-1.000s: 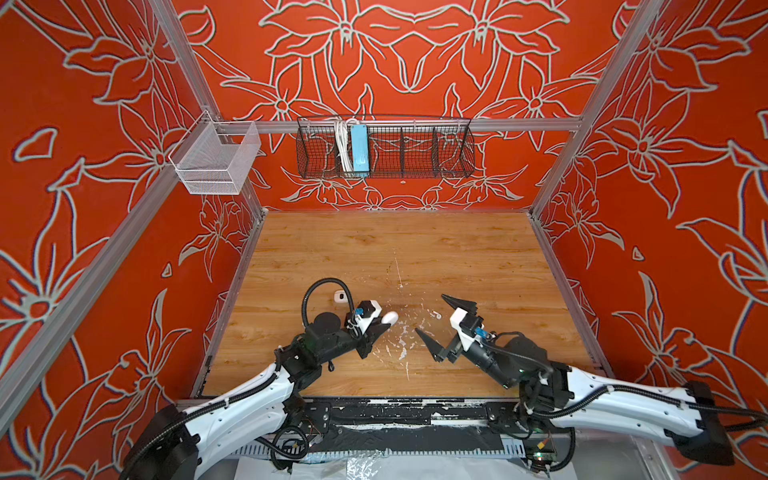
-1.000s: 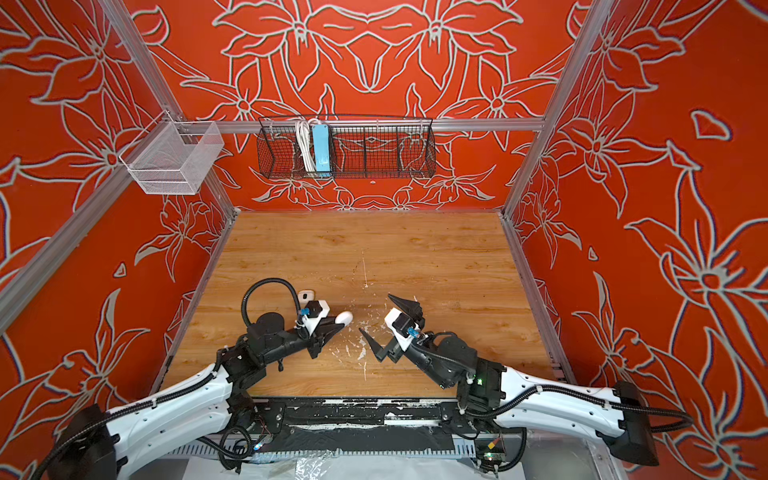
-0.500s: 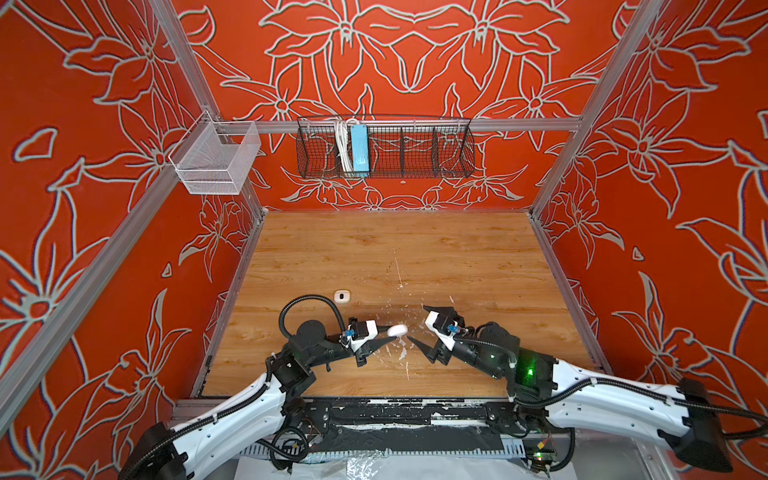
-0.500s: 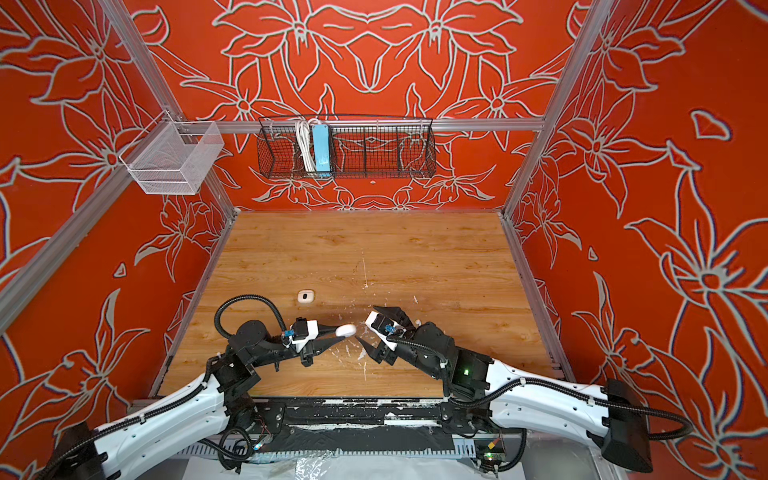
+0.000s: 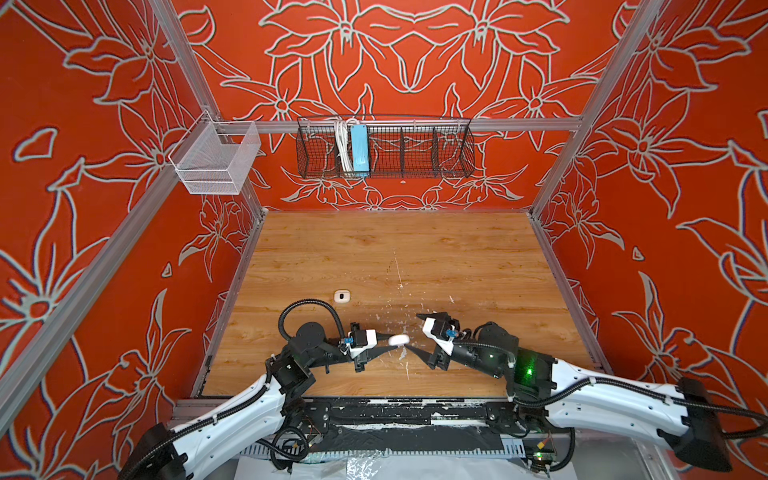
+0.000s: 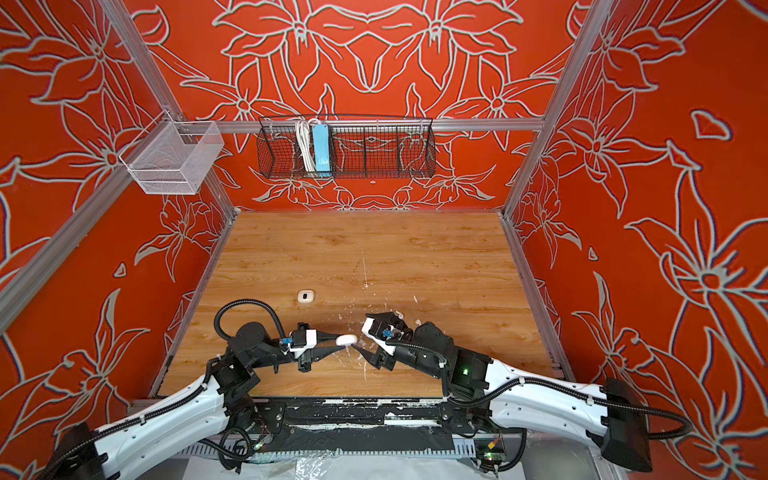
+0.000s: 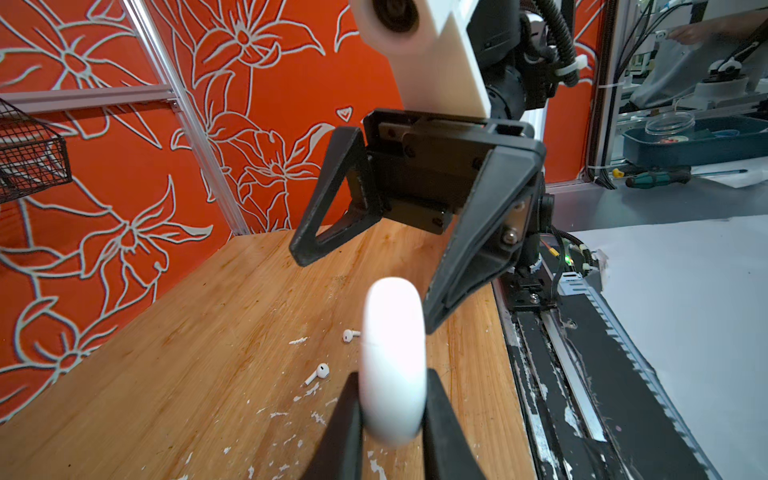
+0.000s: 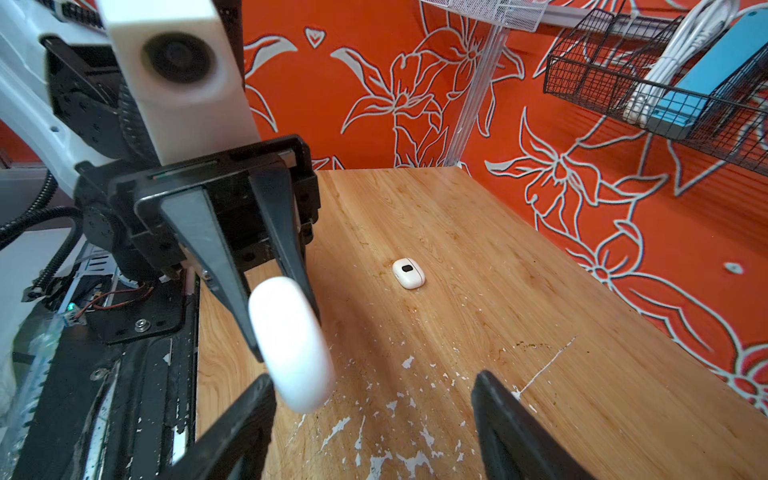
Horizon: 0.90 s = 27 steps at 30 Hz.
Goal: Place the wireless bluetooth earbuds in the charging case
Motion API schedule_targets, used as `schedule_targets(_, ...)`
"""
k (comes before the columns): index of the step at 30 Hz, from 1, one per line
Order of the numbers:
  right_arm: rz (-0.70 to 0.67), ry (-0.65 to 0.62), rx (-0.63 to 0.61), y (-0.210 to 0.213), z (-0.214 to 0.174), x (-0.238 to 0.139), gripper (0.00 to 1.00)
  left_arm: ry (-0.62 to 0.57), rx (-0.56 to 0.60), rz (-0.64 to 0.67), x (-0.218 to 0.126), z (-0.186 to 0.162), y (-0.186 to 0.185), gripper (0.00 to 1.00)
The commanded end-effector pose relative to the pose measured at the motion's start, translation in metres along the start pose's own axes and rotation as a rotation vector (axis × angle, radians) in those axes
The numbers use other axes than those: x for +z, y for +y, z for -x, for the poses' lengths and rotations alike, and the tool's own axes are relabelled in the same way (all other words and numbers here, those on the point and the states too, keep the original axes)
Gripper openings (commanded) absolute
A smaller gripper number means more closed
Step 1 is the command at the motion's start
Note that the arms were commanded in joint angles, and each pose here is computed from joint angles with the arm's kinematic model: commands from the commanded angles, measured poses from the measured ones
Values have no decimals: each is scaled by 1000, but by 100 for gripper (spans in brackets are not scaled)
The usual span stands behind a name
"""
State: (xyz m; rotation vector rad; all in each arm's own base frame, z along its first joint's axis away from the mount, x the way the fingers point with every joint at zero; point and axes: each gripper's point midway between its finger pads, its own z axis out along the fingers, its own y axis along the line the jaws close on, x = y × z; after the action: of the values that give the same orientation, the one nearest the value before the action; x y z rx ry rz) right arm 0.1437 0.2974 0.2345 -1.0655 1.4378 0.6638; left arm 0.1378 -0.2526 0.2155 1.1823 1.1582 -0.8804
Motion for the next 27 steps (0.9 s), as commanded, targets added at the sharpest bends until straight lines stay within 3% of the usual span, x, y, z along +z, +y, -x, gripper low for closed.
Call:
schedule_targets(1,7,-49,-2,-1,18,1,76,-22,40,-52,2,12,-7,0)
schedule_targets(7,-1,-57,9,-3,21,0,74,-15,42,-73,4,11,-9,0)
schedule_targets(15,-139,-73,27,-26,21,-5,66,-2,44,-110,5,11,-15,0)
schedule_targets(27,-160,-93,48,-30,22,-13,66,-11,52,-145,6,12,-21,0)
